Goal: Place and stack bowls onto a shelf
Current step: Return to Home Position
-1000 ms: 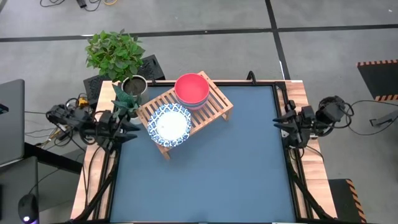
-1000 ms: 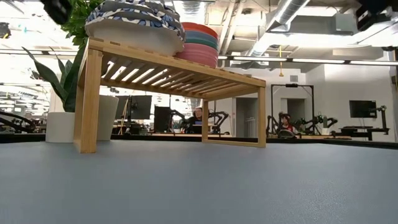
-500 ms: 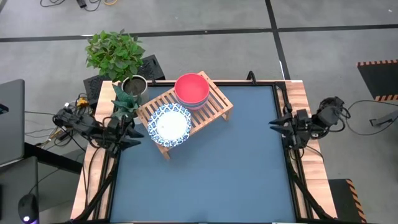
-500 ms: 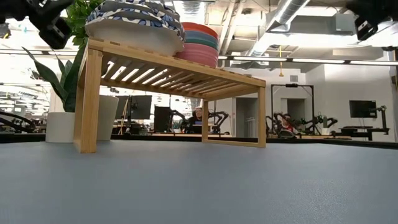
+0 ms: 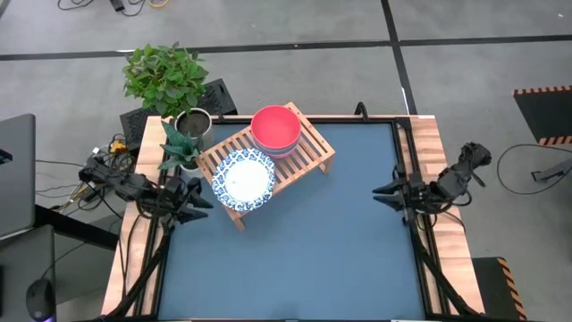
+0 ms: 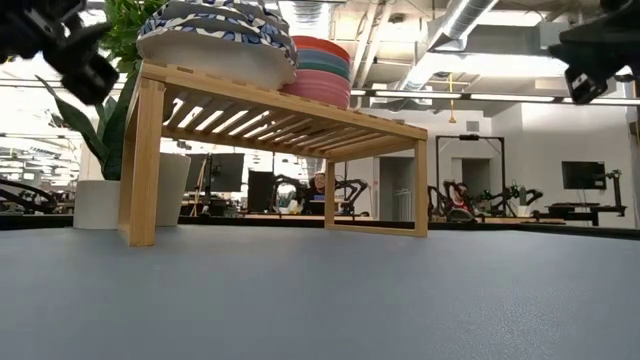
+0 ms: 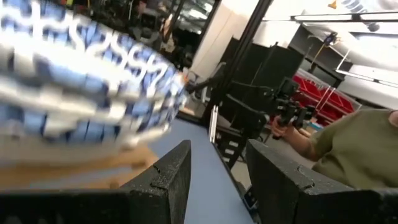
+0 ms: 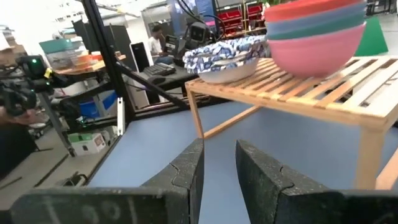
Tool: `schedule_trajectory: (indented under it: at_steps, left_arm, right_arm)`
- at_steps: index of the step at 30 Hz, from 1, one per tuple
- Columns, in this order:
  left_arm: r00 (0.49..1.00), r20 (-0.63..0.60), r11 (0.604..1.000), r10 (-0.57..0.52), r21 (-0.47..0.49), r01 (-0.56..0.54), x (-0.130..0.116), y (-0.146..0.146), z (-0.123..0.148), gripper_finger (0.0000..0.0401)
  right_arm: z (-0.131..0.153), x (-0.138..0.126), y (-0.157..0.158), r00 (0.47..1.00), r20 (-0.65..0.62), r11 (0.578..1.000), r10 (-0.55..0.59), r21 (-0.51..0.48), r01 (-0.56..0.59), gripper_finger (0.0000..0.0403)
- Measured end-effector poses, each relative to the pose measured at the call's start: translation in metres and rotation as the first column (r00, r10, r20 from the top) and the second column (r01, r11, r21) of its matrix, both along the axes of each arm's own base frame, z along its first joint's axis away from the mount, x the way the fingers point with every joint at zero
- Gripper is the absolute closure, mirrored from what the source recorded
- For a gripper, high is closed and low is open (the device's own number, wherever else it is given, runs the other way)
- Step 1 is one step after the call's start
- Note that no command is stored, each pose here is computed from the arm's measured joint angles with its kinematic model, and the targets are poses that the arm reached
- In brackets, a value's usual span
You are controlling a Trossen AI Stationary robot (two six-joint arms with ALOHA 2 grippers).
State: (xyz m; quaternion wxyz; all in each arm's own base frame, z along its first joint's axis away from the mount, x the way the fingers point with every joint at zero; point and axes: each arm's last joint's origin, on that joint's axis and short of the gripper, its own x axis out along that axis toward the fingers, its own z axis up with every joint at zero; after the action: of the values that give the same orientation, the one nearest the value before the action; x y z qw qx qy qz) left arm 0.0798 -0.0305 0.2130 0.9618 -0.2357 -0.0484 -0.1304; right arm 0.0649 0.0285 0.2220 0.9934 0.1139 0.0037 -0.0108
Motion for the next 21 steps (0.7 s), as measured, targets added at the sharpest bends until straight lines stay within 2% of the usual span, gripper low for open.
schedule_trajectory:
  at_steps: [5,11,16,21]
  left_arm:
    - [0.998,-0.056,0.999,-0.009,-0.042,0.007,0.005,-0.002,-0.018,0.0262]
    - [0.998,-0.061,0.999,-0.012,-0.036,0.009,0.007,-0.004,-0.027,0.0262]
    - [0.994,-0.071,0.996,-0.088,-0.023,0.087,0.008,-0.006,-0.033,0.0262]
    - [0.985,-0.085,0.986,-0.15,0.055,0.155,0.009,-0.009,-0.041,0.0262]
  right_arm:
    - [-0.016,0.008,0.005,0.999,0.031,1.0,-0.012,0.027,0.011,0.0284]
    - [-0.033,0.014,0.008,0.999,0.04,0.999,-0.013,0.034,0.012,0.0284]
    - [-0.046,0.019,0.009,0.999,0.045,0.999,-0.01,0.031,0.009,0.0284]
    - [-0.047,0.021,0.007,0.998,0.066,0.997,-0.023,-0.066,0.028,0.0284]
